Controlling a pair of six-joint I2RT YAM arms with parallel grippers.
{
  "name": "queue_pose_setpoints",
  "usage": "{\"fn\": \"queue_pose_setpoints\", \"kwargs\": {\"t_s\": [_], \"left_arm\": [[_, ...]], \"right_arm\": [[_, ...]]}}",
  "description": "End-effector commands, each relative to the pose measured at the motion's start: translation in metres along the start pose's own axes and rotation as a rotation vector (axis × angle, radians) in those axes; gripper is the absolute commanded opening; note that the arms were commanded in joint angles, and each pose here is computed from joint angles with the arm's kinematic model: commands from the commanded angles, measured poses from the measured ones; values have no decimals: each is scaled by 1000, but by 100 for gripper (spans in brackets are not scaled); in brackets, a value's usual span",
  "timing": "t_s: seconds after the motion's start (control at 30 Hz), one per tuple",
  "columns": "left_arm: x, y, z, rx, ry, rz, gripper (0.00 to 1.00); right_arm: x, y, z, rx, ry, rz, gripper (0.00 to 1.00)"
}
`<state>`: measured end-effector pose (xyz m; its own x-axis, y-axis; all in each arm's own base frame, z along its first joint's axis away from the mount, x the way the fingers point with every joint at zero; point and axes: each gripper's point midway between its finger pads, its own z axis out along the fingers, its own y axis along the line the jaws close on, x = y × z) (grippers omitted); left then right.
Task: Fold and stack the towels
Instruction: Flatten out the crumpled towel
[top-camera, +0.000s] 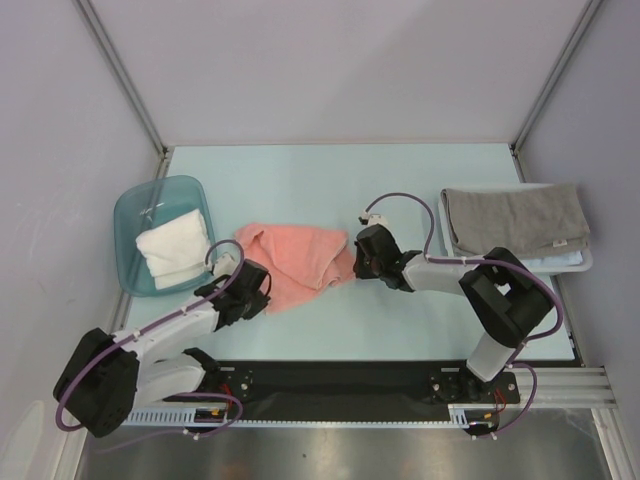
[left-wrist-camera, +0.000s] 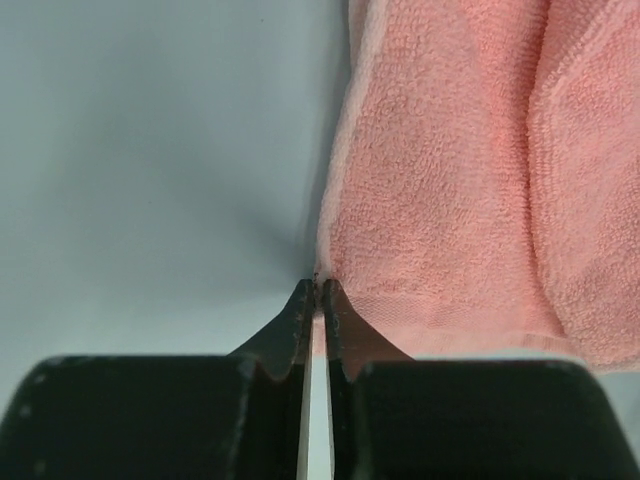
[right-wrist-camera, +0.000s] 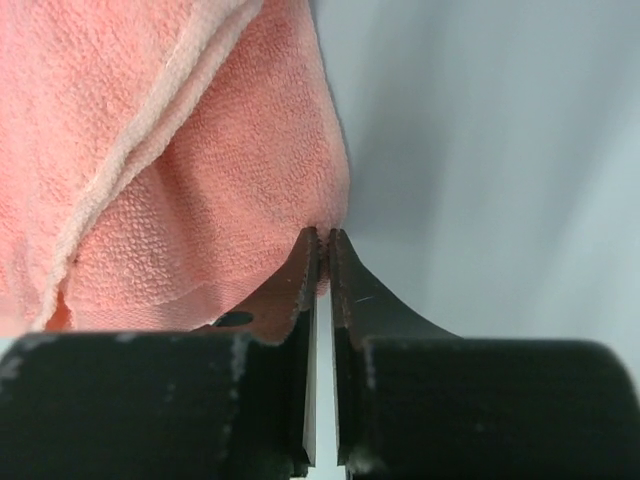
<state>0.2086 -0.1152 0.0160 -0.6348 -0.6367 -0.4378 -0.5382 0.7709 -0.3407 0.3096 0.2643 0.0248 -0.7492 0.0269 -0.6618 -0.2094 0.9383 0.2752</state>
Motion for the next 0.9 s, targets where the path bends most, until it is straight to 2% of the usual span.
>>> {"fn": "queue_pose_setpoints", "kwargs": {"t_s": [0.0,0.1,0.47,0.7,0.87], "left_arm": [[-6,-5,-7,26,-18,27,6],[-12,-11,-12,51,-38,50,0],[-37,-31,-38,159,-122,145,0],[-61,-82,-80,398,-197,269,0],[-103,-124,-129,452,-300,388,0]], "right_arm": [[-13,7,-4,1,-23,-4,3],[-17,7,-9,4,-33,-9,0],[-47,1,-41,37,-110,-23,0],[-81,7,-78,11,-200,-27,0],[-139,18,-138,-16,-358,-41,0]]}}
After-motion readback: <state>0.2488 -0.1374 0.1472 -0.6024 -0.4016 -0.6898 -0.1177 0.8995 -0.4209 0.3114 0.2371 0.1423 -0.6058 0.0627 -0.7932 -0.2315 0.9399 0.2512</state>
